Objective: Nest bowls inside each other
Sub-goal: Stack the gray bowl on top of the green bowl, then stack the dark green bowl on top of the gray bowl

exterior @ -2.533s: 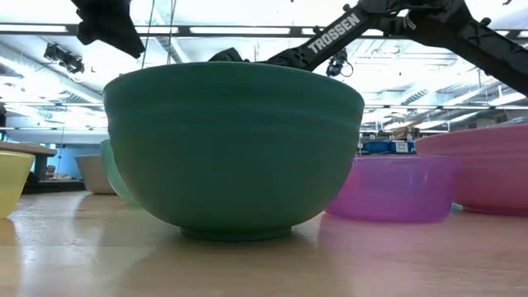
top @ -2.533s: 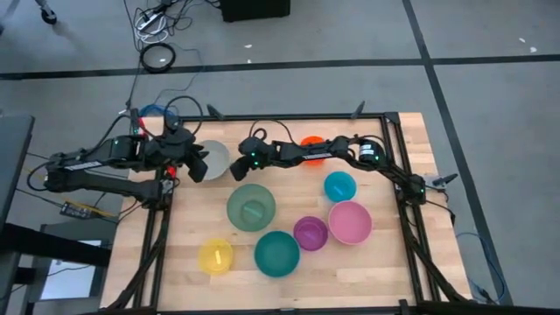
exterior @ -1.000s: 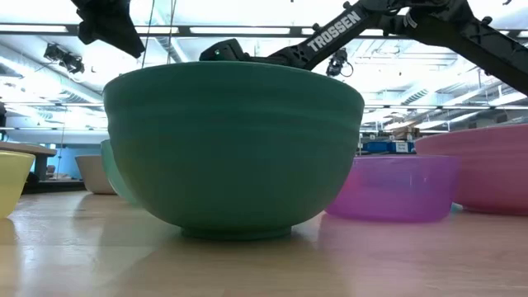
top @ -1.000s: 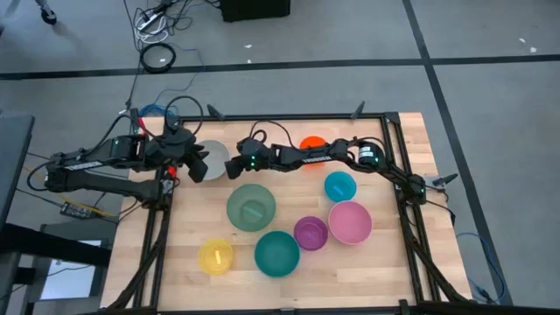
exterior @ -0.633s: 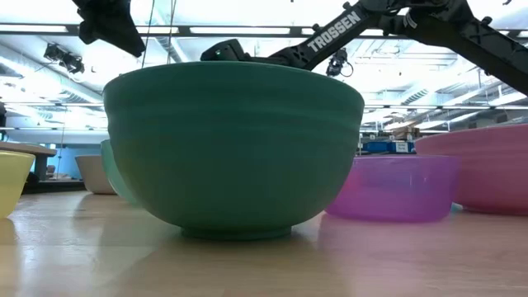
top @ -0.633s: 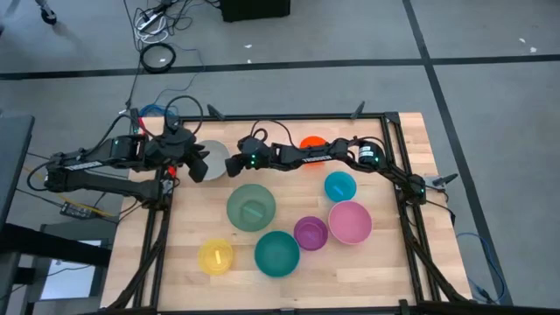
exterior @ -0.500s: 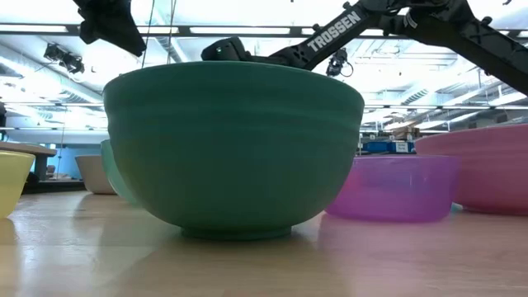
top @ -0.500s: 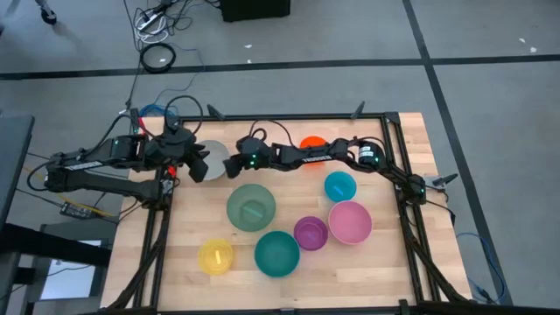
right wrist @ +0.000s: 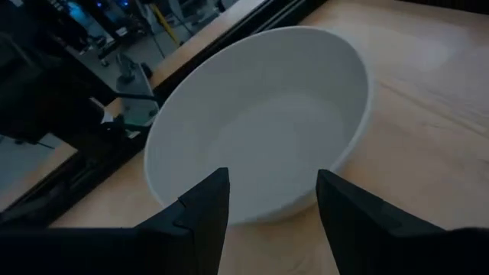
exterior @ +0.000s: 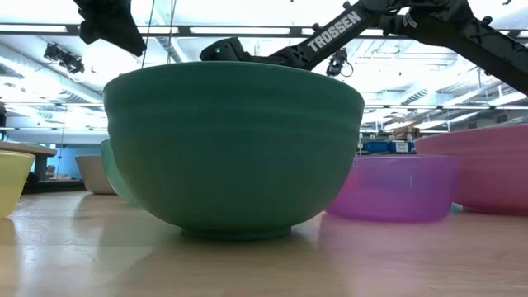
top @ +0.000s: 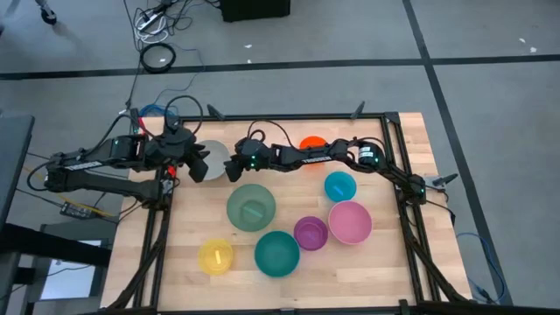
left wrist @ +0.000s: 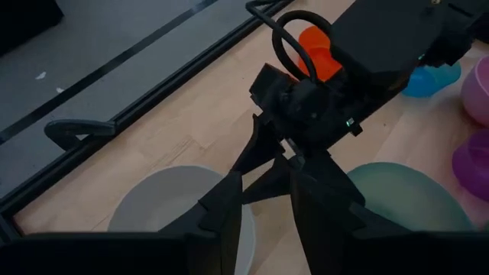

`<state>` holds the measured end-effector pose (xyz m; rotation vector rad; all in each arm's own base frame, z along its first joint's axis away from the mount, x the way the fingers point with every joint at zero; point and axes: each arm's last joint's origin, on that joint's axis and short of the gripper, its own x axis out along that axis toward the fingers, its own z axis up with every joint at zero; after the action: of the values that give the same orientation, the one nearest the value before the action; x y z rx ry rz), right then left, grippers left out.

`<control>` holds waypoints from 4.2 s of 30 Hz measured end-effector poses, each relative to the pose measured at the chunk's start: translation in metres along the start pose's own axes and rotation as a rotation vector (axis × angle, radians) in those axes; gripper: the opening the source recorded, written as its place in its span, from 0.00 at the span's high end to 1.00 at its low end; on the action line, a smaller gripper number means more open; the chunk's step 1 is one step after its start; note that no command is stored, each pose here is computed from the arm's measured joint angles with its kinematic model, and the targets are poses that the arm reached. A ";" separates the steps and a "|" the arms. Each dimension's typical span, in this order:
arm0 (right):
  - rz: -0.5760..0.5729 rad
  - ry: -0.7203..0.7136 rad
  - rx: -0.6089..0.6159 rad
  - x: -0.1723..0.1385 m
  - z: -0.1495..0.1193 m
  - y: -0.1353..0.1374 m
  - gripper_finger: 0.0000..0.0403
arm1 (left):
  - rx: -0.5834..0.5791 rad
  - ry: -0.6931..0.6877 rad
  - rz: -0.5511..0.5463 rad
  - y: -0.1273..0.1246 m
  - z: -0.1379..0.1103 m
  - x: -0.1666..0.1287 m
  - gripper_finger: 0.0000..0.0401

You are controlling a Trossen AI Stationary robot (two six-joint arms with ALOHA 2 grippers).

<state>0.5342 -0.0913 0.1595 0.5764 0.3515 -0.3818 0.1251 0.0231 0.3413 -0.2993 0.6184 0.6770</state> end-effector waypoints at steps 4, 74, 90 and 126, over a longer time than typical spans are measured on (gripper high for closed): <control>-0.015 0.003 0.004 0.000 -0.001 -0.001 0.54 | 0.000 0.000 0.000 0.000 0.000 0.000 0.70; -0.140 0.489 -0.296 -0.163 0.042 0.087 1.00 | -0.031 -0.121 -0.088 -0.004 0.012 -0.005 0.70; -0.200 0.583 -0.325 -0.140 0.006 0.088 0.76 | -0.024 -0.112 -0.128 -0.006 0.012 -0.005 0.70; -0.057 0.835 -0.300 -0.195 -0.093 0.137 0.64 | 0.041 0.006 -0.337 -0.030 -0.009 -0.020 0.70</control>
<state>0.4052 0.1174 0.2313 0.4066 1.2074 -0.1180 0.1288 -0.0126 0.3486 -0.3572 0.5697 0.3396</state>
